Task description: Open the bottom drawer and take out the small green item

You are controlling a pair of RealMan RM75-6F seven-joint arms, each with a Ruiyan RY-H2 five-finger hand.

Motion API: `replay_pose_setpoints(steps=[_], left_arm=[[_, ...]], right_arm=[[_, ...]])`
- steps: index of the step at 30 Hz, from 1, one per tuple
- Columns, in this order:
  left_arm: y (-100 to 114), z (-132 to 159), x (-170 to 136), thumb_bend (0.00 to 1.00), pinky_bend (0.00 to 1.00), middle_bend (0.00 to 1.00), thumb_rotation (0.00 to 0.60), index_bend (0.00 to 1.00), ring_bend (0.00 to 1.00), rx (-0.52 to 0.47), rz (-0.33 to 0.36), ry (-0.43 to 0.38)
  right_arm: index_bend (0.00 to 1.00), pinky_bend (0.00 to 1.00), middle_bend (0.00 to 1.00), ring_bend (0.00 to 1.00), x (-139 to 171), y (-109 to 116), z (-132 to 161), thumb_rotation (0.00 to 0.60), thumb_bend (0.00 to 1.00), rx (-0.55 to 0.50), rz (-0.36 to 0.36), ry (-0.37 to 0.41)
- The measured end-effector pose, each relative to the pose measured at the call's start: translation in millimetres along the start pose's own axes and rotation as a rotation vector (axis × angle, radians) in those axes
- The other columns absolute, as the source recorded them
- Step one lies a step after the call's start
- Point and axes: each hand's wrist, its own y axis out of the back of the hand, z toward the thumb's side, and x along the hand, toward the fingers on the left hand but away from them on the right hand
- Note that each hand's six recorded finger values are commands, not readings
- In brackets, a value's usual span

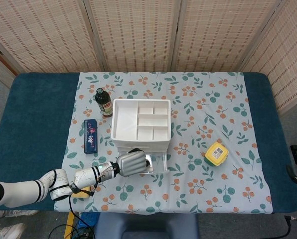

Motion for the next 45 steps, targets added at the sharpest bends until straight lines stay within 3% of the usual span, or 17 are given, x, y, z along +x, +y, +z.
replay_pose_setpoints(steps=[23, 34, 45], left_arm=[[5, -7, 4, 0.15, 1.0, 0.95, 0.6, 0.57, 1.0, -0.049, 0.028, 0.014], [17, -22, -15, 0.15, 1.0, 0.95, 0.6, 0.57, 1.0, -0.1, 0.077, 0.084], [33, -35, -52, 0.15, 1.0, 0.95, 0.6, 0.56, 1.0, -0.23, 0.16, 0.217]], right_arm=[[0.01, 0.04, 0.19, 0.09, 0, 1, -1, 0.6, 0.33, 0.001, -0.007, -0.001], [0.01, 0.04, 0.19, 0.09, -1, 3, 3, 0.6, 0.34, -0.006, -0.015, 0.016], [0.01, 0.04, 0.19, 0.1, 0, 6, 6, 0.6, 0.33, -0.012, -0.027, 0.028]])
